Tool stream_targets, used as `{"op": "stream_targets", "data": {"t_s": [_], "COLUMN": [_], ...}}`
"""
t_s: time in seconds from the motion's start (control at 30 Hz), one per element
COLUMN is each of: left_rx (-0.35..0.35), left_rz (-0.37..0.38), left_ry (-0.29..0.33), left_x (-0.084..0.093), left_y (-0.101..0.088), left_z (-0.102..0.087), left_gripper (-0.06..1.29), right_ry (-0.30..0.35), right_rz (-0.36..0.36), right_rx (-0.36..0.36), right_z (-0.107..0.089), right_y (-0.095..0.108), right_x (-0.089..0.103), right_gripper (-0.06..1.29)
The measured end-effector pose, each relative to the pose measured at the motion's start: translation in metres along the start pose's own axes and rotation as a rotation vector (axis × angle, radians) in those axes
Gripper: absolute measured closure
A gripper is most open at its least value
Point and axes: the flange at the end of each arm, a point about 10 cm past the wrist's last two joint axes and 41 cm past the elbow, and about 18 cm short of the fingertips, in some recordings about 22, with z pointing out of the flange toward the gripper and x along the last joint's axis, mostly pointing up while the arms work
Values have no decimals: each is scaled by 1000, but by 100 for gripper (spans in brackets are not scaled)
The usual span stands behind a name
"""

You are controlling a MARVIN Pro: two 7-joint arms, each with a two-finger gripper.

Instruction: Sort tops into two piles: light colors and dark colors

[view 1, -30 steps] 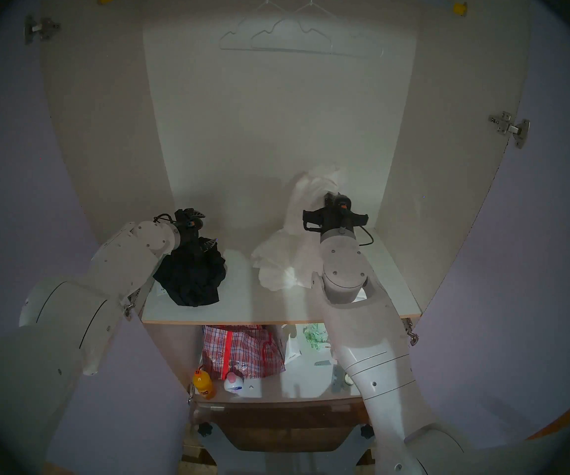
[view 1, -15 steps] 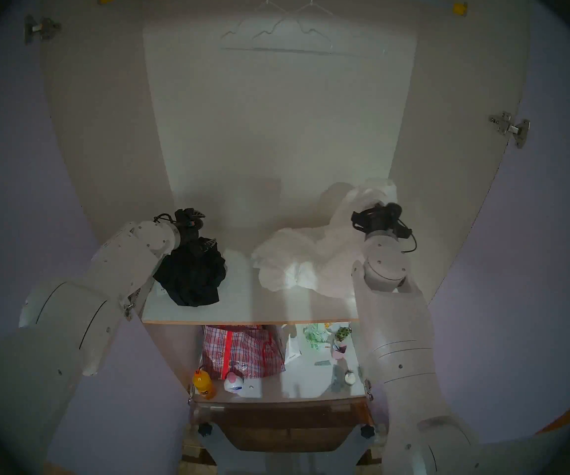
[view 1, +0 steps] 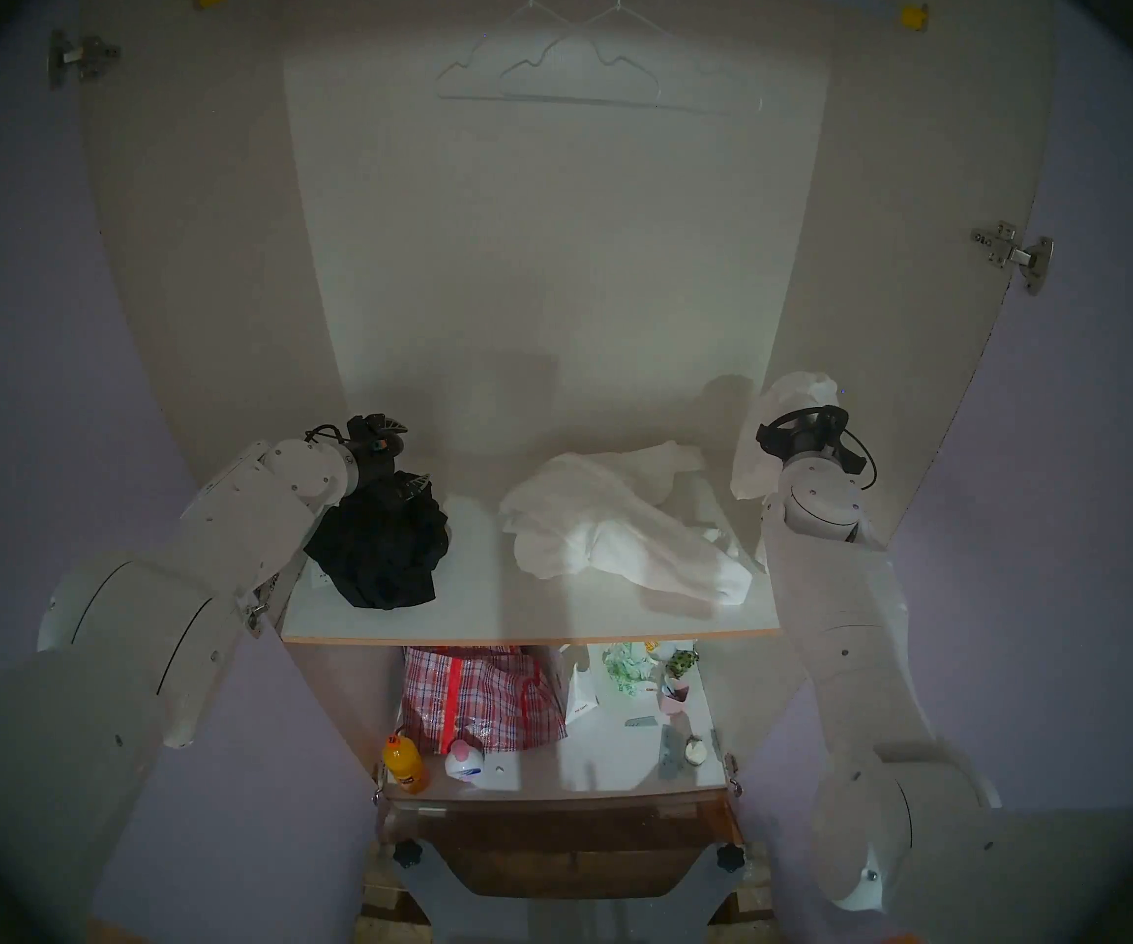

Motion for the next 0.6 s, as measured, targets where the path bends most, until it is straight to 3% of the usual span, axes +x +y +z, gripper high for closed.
{"op": "stream_targets", "data": {"t_s": [0.2,0.33,0.4,0.47,0.5,0.53,0.57,0.6], "left_rx": [0,-1,0,0,0,0,0,0], "left_rz": [-1,-1,-1,-1,-1,-1,-1,-1], "left_ry": [-1,-1,-2,-2,-2,-2,-2,-2], "left_x": [0,0,-1,-1,-1,-1,-1,-1], "left_y": [0,1,0,0,0,0,0,0], "left_z": [0,0,0,0,0,0,0,0], "left_gripper": [-2,-2,-2,-2,-2,-2,-2,-2], "right_ry": [-97,-191,-267,-274,-300,-327,-339,-345], "right_rz": [109,157,148,150,169,168,161,158], "right_rx": [-41,-135,-170,-169,-173,-163,-147,-130], "right_z": [-1,-3,-2,-2,0,1,2,2], "right_y": [10,5,0,-2,-3,-7,-13,-20], "right_x": [-16,-20,-20,-20,-20,-18,-14,-11], "right_gripper": [125,114,110,110,56,14,-1,-2]}}
